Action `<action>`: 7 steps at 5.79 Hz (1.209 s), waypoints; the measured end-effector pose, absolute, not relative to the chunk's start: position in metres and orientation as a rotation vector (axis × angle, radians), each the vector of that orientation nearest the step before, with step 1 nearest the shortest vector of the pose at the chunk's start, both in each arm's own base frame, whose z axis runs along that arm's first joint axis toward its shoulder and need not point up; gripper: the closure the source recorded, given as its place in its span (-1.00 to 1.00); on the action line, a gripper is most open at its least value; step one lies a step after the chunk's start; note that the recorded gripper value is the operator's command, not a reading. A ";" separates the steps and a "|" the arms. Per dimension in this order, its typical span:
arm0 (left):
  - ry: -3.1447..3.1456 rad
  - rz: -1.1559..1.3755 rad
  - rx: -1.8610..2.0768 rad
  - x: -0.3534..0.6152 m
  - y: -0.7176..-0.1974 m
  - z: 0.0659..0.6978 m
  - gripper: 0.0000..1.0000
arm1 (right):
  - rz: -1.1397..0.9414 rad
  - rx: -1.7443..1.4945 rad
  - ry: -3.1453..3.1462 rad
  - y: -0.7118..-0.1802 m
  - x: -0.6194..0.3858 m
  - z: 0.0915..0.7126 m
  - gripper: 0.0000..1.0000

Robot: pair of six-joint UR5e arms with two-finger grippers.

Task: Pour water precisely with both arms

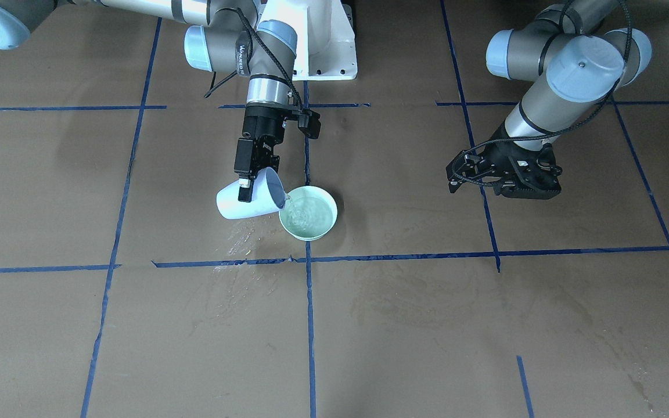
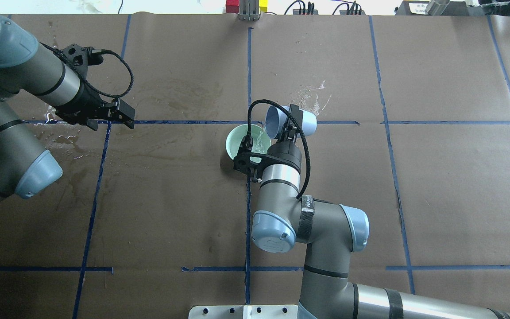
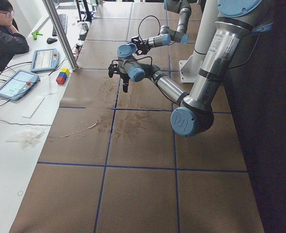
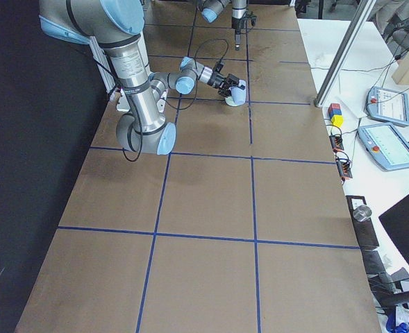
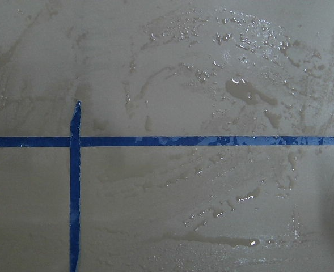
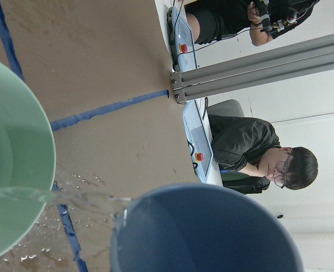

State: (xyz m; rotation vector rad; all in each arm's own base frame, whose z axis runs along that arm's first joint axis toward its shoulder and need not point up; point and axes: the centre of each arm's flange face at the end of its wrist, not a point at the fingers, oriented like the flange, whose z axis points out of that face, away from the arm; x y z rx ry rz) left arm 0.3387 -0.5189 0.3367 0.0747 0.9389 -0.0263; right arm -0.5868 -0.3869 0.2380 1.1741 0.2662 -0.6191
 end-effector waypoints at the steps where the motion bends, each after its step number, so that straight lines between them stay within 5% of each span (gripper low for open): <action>1: 0.939 -0.026 0.075 0.339 -0.519 0.337 -1.00 | -0.621 1.174 0.268 -0.387 -0.587 0.238 1.00; 7: 0.940 -0.028 0.077 0.337 -0.519 0.336 -1.00 | -0.627 1.180 0.298 -0.386 -0.587 0.238 1.00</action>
